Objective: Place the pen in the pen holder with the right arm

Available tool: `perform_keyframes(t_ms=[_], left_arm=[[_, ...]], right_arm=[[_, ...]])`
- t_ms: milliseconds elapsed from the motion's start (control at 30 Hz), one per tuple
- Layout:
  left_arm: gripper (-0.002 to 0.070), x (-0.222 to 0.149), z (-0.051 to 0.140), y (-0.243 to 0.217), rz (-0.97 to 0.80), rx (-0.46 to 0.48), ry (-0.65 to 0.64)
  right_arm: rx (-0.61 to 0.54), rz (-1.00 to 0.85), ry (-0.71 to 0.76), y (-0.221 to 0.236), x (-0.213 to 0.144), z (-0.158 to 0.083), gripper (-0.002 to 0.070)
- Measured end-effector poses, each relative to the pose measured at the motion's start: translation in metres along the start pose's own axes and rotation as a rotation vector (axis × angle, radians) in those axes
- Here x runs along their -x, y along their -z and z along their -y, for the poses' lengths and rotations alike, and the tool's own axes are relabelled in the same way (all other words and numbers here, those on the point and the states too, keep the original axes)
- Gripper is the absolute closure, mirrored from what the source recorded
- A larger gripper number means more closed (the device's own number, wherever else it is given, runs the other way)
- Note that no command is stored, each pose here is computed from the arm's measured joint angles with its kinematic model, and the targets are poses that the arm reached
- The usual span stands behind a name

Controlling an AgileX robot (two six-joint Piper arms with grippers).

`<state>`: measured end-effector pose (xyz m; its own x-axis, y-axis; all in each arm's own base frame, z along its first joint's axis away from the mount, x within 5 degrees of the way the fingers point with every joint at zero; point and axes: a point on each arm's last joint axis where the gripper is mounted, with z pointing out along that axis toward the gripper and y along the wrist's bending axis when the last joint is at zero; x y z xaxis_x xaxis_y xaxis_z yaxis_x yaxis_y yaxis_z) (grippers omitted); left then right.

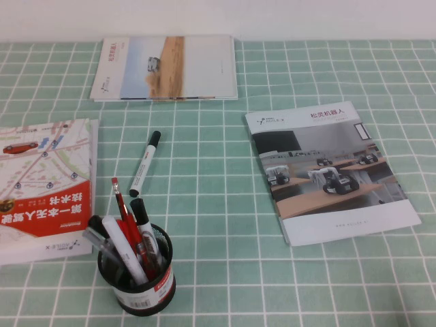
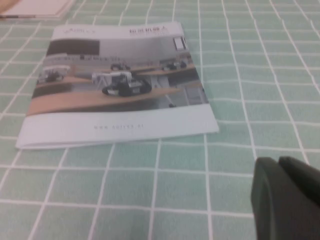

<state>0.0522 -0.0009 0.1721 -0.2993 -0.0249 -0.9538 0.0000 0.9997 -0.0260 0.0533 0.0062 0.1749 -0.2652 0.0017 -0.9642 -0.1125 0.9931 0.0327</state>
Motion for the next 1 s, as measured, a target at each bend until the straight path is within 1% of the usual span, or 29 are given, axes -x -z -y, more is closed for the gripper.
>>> perform_keyframes(t_ms=[300,400,500,667,733,900,1000], left_arm=[[0.0679,0.000,0.000,0.000,0.000,0.000,0.000],[0.0679,0.000,0.000,0.000,0.000,0.000,0.000],[0.0679,0.000,0.000,0.000,0.000,0.000,0.000],[0.0679,0.000,0.000,0.000,0.000,0.000,0.000],[0.0679,0.000,0.000,0.000,0.000,0.000,0.000],[0.0679,0.000,0.000,0.000,0.000,0.000,0.000],[0.0679,0.000,0.000,0.000,0.000,0.000,0.000]], right_arm=[[0.004,0.025,-0.008,0.000,0.002,0.000,0.0695],[0.016,0.039,-0.041,0.000,0.004,-0.001,0.0695],[0.045,0.083,-0.131,0.000,0.008,-0.004,0.0695],[0.100,0.197,-0.367,0.002,0.019,-0.006,0.0695],[0.110,0.232,-0.438,0.003,0.022,-0.005,0.0695],[0.107,0.323,-0.512,0.005,0.030,-0.002,0.0695],[0.115,0.321,-0.560,0.005,0.030,-0.002,0.0695]])
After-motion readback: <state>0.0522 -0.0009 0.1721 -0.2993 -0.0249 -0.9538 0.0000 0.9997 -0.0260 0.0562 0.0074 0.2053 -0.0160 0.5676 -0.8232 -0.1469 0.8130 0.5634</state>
